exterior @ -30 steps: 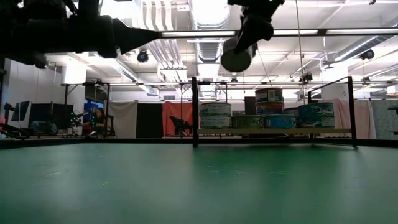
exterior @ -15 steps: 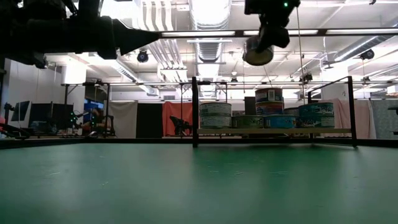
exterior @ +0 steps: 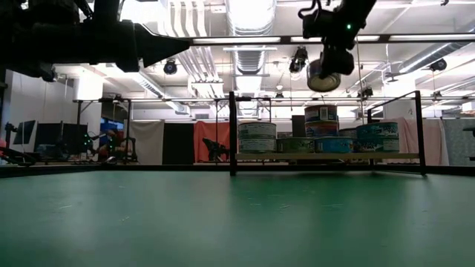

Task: Stack canned seafood by type on shelf
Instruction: Stack the blue/pink tuna can on top of the blue/pink tuna can on the shelf

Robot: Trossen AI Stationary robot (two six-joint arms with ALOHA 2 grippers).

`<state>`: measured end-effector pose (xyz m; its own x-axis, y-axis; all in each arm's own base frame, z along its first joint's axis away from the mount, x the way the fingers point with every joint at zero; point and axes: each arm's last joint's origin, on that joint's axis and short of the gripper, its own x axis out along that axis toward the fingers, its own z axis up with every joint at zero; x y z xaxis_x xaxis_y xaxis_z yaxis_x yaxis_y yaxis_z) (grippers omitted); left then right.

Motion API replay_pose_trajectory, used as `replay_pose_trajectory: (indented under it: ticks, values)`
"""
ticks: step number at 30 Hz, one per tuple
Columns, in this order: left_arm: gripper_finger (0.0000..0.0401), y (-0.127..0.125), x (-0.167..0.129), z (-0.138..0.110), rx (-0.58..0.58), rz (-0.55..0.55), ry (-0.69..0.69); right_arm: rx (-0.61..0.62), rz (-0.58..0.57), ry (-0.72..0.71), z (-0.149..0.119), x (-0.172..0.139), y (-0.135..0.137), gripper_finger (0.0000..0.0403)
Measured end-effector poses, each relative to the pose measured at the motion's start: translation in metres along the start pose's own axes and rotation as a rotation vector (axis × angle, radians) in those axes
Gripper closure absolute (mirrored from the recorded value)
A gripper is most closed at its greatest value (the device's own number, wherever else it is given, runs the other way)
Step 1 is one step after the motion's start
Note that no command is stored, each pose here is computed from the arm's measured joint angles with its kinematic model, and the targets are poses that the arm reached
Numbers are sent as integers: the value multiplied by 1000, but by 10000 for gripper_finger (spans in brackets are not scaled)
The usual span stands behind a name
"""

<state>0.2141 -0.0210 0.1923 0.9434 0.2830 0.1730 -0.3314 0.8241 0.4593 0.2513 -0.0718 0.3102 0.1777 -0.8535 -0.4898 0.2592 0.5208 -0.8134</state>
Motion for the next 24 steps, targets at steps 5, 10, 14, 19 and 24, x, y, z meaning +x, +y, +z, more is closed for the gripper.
replay_pose_trajectory:
  ticks: [5, 10, 14, 19, 24]
  values:
    - [171, 0, 0, 0, 3, 0, 0, -32, -28, -7, -1, 13, 6, 216]
    - [171, 0, 0, 0, 4, 0, 0, -69, -52, -20, -3, 24, 10, 216]
    - [171, 0, 0, 0, 4, 0, 0, -81, -61, -16, -4, 28, 11, 216]
    - [171, 0, 0, 0, 4, 0, 0, -83, -61, -14, -5, 29, 11, 216]
    - [171, 0, 0, 0, 4, 0, 0, -89, -58, -9, -6, 31, 14, 216]
